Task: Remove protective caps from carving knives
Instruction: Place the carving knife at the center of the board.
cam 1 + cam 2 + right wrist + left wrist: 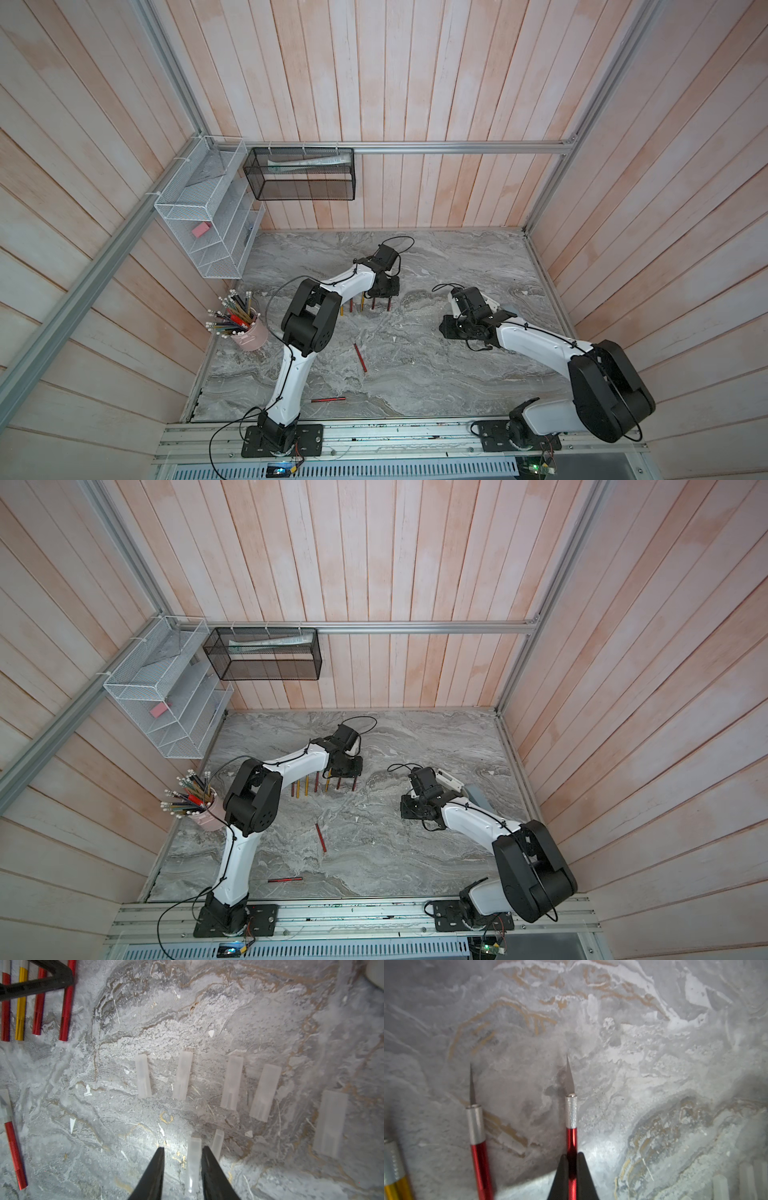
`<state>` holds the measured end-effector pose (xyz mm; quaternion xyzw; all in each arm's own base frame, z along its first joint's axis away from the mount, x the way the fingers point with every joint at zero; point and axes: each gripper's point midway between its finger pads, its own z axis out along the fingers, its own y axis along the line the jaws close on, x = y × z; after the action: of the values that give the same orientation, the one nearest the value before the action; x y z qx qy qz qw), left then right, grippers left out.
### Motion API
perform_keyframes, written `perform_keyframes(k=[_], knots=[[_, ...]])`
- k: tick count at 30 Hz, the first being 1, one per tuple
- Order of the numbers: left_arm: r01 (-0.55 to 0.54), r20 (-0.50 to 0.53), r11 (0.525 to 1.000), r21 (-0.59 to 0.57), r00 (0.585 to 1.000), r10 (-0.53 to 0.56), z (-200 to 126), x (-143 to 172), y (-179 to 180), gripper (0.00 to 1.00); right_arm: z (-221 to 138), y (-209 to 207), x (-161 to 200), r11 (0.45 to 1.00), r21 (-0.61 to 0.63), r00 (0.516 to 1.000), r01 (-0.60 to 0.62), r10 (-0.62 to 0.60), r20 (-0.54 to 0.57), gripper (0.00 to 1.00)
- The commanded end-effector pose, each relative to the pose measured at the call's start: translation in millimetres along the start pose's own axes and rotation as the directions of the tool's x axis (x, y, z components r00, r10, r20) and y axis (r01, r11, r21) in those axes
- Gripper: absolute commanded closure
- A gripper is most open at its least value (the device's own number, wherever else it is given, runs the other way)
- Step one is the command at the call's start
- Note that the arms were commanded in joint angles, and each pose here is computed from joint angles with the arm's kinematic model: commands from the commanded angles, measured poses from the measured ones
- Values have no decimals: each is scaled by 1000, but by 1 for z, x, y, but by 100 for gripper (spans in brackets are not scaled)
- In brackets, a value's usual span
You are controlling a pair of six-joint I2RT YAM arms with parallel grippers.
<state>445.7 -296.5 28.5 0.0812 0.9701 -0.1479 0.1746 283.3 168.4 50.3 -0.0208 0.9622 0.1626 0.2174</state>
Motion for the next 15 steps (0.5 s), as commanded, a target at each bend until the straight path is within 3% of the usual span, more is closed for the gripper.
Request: perform_keyframes(k=[1,15], knots=[[-2,-16,999,-44,1000,2,9,1,12,91,-4,-4,4,1000,12,1000,-6,6,-6,67],[1,-17,998,-65,1000,-2,9,3,16,78,-7,-4,4,1000,9,1000,-12,12,1,64]])
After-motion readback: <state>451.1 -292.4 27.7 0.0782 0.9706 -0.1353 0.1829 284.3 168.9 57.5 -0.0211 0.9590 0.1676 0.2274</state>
